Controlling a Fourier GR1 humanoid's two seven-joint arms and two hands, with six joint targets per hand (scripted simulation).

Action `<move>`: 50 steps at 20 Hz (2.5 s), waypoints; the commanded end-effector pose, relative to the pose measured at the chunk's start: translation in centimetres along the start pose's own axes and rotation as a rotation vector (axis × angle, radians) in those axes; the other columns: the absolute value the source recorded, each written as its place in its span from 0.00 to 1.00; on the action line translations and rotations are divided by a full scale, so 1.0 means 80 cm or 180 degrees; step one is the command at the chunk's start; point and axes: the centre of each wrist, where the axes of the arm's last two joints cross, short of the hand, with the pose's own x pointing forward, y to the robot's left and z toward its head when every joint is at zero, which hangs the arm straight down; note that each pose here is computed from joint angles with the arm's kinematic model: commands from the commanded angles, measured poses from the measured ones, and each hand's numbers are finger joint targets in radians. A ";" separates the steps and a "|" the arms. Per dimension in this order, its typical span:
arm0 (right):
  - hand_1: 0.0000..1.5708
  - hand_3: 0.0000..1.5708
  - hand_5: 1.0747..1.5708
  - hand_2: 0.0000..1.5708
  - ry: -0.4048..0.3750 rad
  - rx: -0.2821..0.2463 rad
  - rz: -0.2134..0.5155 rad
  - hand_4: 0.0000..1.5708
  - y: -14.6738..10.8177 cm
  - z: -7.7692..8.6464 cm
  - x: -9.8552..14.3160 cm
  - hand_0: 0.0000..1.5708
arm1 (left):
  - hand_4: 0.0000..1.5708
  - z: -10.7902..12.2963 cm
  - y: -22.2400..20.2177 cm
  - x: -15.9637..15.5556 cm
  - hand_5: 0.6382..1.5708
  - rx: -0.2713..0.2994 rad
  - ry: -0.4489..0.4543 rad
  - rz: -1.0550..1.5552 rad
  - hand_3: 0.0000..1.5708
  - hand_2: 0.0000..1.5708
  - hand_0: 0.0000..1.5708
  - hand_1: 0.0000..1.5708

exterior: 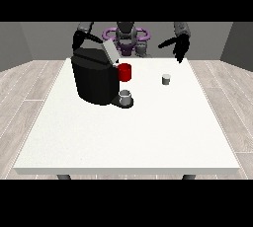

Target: Insert the coffee pod into the coffee machine and close the lid

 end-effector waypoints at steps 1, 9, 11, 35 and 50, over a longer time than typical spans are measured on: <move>0.00 0.00 1.00 0.00 -0.0133 0.0063 -0.0019 0.00 0.025 0.001 0.023 0.00 | 0.00 -0.008 0.021 -0.022 1.00 -0.0075 0.0169 -0.0348 0.00 0.00 0.00 0.00; 0.00 0.00 1.00 0.00 -0.0238 0.0069 -0.0070 0.00 0.026 -0.012 0.024 0.00 | 0.00 -0.033 0.028 -0.048 1.00 -0.0119 0.0308 -0.0607 0.00 0.00 0.00 0.00; 0.00 0.00 1.00 0.00 -0.0207 0.0032 0.0047 0.00 0.026 -0.020 0.031 0.00 | 0.00 -0.032 0.033 -0.057 1.00 -0.0157 0.0322 -0.0769 0.00 0.00 0.00 0.00; 0.00 0.00 1.00 0.00 0.0089 0.0271 -0.0119 0.00 0.073 -0.034 -0.001 0.00 | 0.24 -0.083 0.018 -0.054 1.00 -0.0589 0.0336 -0.2177 0.51 0.60 0.48 0.48; 0.00 0.00 1.00 0.00 0.0710 -0.0093 0.0184 0.00 0.007 -0.047 -0.064 0.00 | 0.33 -0.133 -0.050 0.002 1.00 -0.0782 -0.0181 -0.1571 0.87 0.91 0.92 0.92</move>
